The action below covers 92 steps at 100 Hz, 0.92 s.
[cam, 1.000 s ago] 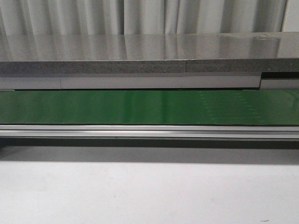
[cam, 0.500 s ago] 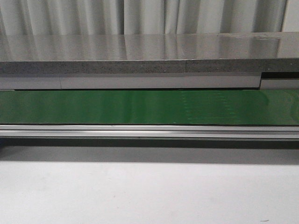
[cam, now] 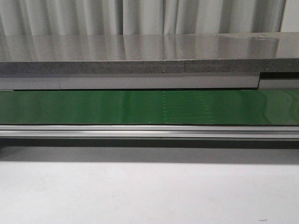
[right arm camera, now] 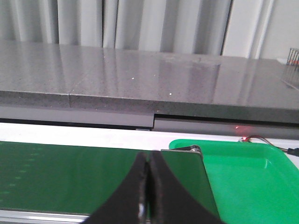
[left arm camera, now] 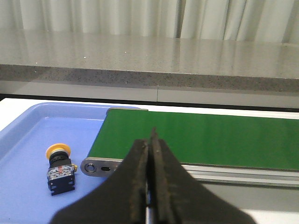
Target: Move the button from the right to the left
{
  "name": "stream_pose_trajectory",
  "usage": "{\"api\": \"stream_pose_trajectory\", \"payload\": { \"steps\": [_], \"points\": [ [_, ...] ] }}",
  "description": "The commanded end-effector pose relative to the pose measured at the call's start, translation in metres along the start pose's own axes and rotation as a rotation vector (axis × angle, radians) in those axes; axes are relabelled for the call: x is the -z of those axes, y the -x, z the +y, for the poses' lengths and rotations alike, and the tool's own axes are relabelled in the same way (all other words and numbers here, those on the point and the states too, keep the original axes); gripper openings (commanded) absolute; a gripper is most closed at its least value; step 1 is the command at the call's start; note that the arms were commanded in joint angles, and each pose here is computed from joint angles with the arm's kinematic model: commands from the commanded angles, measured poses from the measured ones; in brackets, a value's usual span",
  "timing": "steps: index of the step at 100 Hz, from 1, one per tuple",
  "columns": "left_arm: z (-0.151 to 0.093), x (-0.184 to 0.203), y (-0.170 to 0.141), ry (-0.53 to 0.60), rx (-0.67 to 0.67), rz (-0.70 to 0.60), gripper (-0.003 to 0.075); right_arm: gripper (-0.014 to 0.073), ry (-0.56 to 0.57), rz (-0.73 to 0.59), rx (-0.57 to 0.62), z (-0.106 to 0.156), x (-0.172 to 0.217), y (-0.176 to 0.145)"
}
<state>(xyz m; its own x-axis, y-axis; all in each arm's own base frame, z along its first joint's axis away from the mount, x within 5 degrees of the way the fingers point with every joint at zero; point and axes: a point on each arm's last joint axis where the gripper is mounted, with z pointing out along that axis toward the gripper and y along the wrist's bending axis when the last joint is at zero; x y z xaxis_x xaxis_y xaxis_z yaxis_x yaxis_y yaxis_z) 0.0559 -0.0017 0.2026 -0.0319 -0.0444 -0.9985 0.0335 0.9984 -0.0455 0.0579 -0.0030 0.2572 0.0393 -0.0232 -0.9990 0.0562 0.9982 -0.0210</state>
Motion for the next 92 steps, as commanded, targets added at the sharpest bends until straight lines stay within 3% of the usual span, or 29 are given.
{"api": "stream_pose_trajectory", "payload": {
  "steps": [1,29,92],
  "points": [
    [-0.001,0.0,-0.007,-0.015,0.018,-0.06,-0.002,-0.0066,-0.018,-0.151,0.012,-0.001,0.002,0.002],
    [-0.001,0.0,-0.007,-0.015,0.018,-0.06,-0.002,-0.0066,-0.015,-0.116,0.001,0.0,0.006,-0.042],
    [-0.001,0.0,-0.007,-0.015,0.018,-0.06,-0.002,-0.0066,-0.015,-0.117,0.0,0.0,0.006,-0.042]
  ]
}}
